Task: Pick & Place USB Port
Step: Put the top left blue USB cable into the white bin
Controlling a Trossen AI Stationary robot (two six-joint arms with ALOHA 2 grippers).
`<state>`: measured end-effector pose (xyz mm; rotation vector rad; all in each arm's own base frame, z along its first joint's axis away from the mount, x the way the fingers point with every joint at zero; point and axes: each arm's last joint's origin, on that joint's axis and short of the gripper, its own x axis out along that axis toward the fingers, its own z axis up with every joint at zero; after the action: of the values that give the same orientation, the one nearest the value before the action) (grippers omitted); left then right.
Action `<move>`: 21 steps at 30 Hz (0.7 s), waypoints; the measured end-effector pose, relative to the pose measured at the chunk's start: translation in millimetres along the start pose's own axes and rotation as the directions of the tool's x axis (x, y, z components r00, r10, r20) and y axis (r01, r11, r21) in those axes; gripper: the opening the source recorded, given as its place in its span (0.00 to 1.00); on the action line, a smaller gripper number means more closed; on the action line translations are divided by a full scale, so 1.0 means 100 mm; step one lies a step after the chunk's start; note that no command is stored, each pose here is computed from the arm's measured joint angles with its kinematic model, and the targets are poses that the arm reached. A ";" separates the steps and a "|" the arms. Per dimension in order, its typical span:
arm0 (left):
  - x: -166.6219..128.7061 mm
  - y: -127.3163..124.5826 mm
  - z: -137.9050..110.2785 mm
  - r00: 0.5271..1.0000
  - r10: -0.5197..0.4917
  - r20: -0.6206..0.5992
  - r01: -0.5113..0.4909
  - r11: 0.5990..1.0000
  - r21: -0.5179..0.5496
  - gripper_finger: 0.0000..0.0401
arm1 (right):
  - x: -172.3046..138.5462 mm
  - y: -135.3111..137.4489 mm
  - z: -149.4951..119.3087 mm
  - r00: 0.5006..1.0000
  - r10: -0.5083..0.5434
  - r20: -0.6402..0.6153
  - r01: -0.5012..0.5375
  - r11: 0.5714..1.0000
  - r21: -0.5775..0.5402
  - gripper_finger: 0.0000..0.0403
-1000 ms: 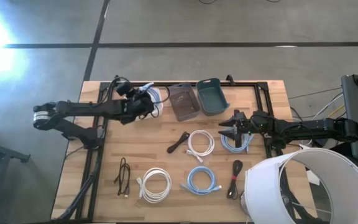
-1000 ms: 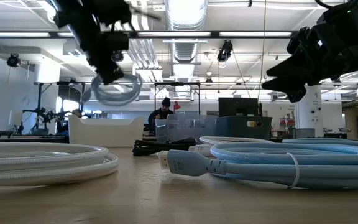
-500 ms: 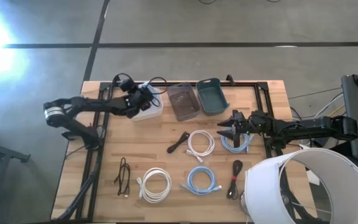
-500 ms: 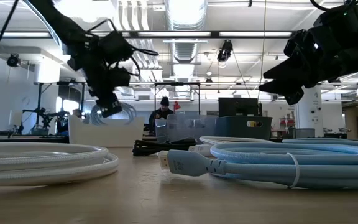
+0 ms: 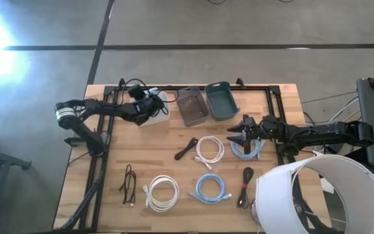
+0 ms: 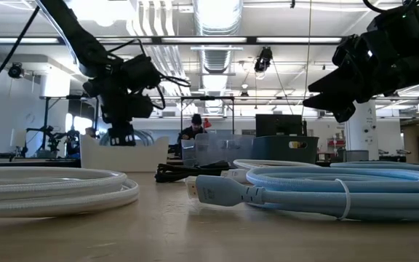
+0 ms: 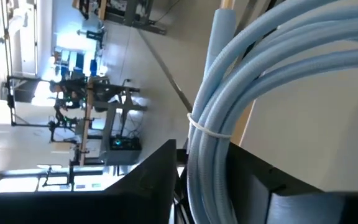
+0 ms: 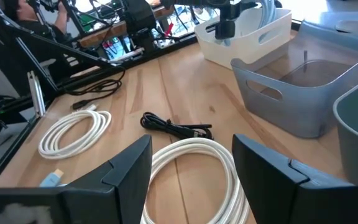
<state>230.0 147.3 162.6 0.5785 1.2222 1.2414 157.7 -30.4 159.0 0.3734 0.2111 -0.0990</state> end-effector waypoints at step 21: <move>-0.19 0.17 0.03 0.987 -0.114 0.117 0.114 0.993 0.007 0.64 | 0.10 0.04 0.20 0.975 -0.107 -0.197 0.096 0.993 -0.063 0.54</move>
<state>228.8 135.4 185.2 0.5662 1.1407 1.0962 171.4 -34.6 176.8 0.3199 0.4314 -0.1564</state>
